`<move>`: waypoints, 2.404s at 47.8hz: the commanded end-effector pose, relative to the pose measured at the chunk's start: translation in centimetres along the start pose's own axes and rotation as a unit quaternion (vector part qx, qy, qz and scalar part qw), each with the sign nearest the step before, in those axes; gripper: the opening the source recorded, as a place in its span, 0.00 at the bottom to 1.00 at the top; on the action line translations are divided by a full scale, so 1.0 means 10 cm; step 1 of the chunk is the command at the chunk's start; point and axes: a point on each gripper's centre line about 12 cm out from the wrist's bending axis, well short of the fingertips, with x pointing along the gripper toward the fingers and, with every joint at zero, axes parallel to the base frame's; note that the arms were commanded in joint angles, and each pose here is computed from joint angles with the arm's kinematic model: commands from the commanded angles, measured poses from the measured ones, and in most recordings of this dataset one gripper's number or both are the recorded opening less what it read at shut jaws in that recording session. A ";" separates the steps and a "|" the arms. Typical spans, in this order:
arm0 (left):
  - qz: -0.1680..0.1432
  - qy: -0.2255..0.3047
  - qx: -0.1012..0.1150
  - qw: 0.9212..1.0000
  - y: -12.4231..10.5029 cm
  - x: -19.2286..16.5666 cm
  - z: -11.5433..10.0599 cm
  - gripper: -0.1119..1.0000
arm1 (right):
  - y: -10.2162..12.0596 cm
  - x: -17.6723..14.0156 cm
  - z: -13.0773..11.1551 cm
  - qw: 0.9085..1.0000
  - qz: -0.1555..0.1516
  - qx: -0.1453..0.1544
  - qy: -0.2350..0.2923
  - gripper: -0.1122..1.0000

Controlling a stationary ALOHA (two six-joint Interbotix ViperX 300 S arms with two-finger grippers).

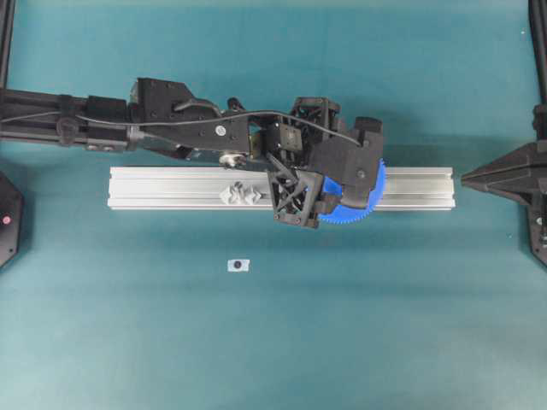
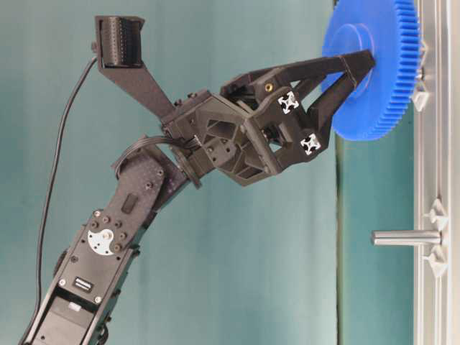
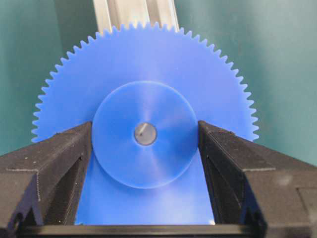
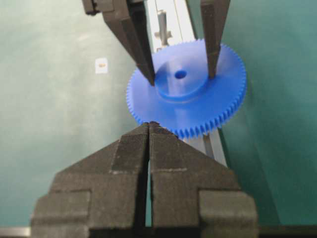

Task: Find the location of the shaft and insert the large gear.
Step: 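Carry the blue gear with the left gripper over the rail toward the shaft, then align the gear's center hole above the metal shaft with the left gripper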

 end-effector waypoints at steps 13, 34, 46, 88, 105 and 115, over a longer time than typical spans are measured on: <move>0.027 -0.021 -0.012 0.999 0.29 -0.14 0.10 0.73 | -0.02 0.00 0.04 1.000 -0.007 0.006 -0.005 0.10; 0.032 -0.011 -0.021 0.999 0.37 -0.07 0.02 0.73 | -0.02 0.00 0.04 1.000 -0.007 0.006 -0.007 0.10; 0.034 -0.008 -0.024 0.999 0.40 -0.08 -0.01 0.73 | -0.02 0.00 0.04 1.000 -0.007 0.007 -0.007 0.10; -0.017 0.059 -0.047 0.997 -0.04 -0.16 -0.15 0.73 | -0.02 0.00 0.05 1.000 -0.007 0.006 -0.008 0.10; -0.012 0.062 -0.054 0.997 0.05 -0.16 -0.15 0.73 | -0.02 0.00 0.06 1.000 -0.006 0.007 -0.009 0.10; -0.007 0.062 -0.060 0.996 0.12 -0.19 -0.14 0.73 | -0.02 0.00 0.07 1.000 -0.006 0.007 -0.012 0.10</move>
